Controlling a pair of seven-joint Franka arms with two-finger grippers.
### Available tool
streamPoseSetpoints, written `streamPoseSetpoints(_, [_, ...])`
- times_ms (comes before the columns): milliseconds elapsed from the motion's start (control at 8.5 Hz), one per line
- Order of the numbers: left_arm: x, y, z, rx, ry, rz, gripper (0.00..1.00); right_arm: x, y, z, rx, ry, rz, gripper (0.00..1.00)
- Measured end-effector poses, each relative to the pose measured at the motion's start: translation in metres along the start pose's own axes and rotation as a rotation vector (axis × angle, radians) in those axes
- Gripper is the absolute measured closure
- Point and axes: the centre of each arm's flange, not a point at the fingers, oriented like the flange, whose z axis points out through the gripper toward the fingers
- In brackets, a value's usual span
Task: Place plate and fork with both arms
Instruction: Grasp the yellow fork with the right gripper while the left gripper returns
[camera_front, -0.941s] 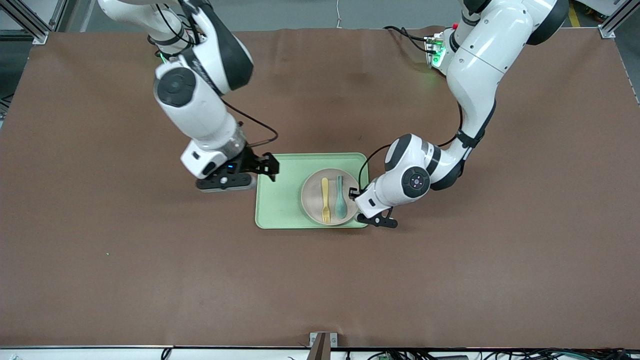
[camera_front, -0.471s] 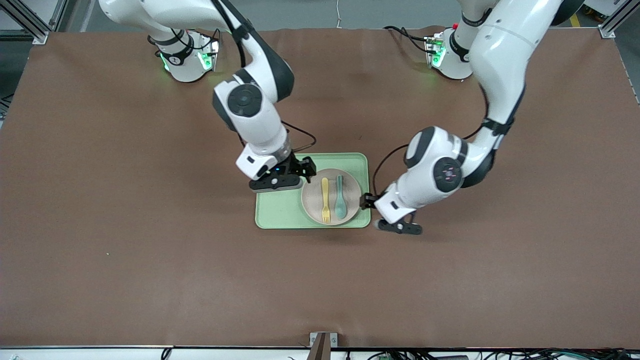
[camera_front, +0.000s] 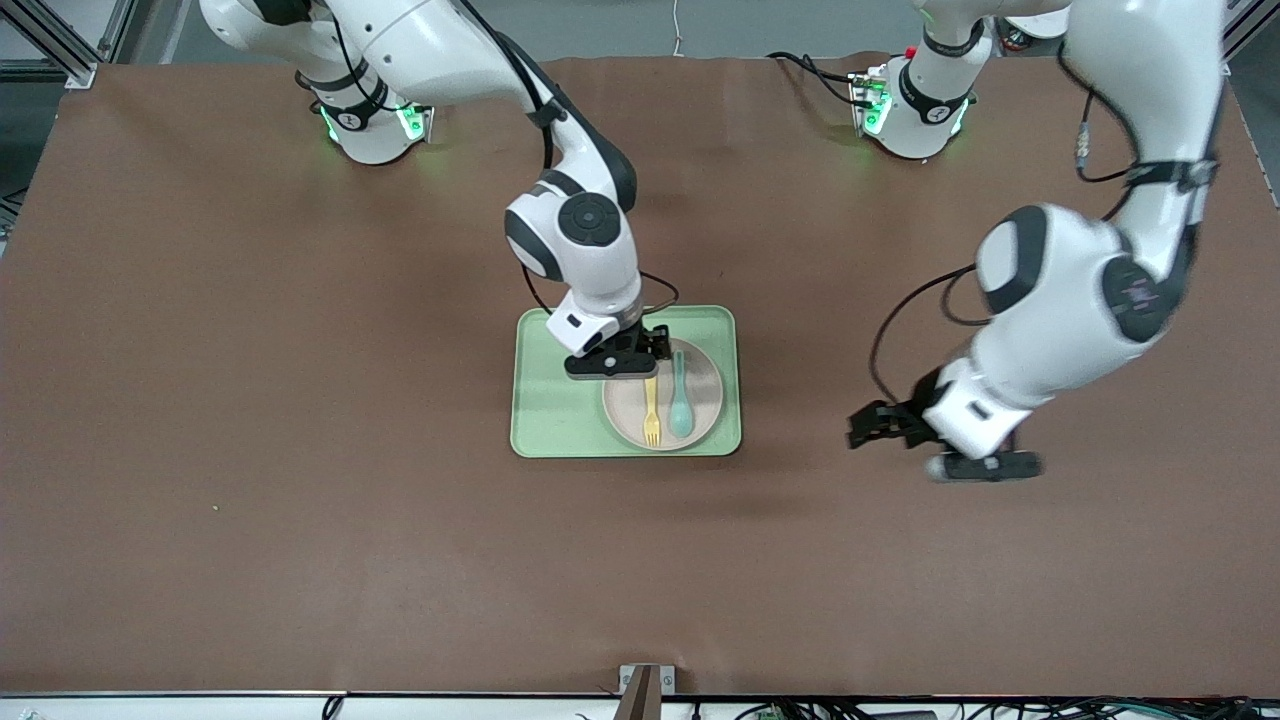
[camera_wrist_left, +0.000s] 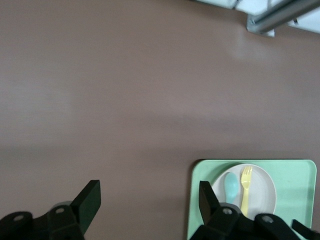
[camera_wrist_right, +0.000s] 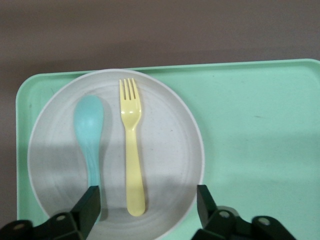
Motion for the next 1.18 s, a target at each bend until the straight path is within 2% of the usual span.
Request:
streamPoseSetpoints(118, [0.000, -0.031, -0.049, 0.055, 0.013, -0.021, 0.08, -0.004, -0.009, 0.015, -0.026, 0.026, 0.022, 0.28])
streamPoseSetpoints(235, [-0.009, -0.045, -0.086, 0.107, 0.009, -0.028, 0.05, -0.004, -0.012, 0.029, -0.039, 0.034, 0.036, 0.39])
streamPoseSetpoints(471, [-0.035, -0.047, -0.146, 0.160, 0.030, -0.012, 0.01, 0.001, -0.016, 0.045, -0.043, 0.039, 0.040, 0.41])
streamPoseSetpoints(706, [-0.066, -0.057, -0.171, 0.198, 0.048, -0.003, 0.00, -0.003, -0.024, 0.049, -0.039, 0.041, 0.039, 0.45])
streamPoseSetpoints(941, [-0.088, -0.065, -0.182, 0.201, 0.043, -0.007, 0.00, -0.011, -0.028, 0.061, -0.037, 0.038, 0.036, 0.48])
streamPoseSetpoints(1059, [-0.093, -0.066, -0.184, 0.211, 0.000, -0.012, 0.00, -0.012, -0.028, 0.068, -0.032, 0.042, 0.033, 0.50])
streamPoseSetpoints(1176, [-0.090, -0.064, -0.192, 0.217, -0.011, -0.013, 0.00, -0.011, -0.030, 0.065, -0.027, 0.045, 0.034, 0.70])
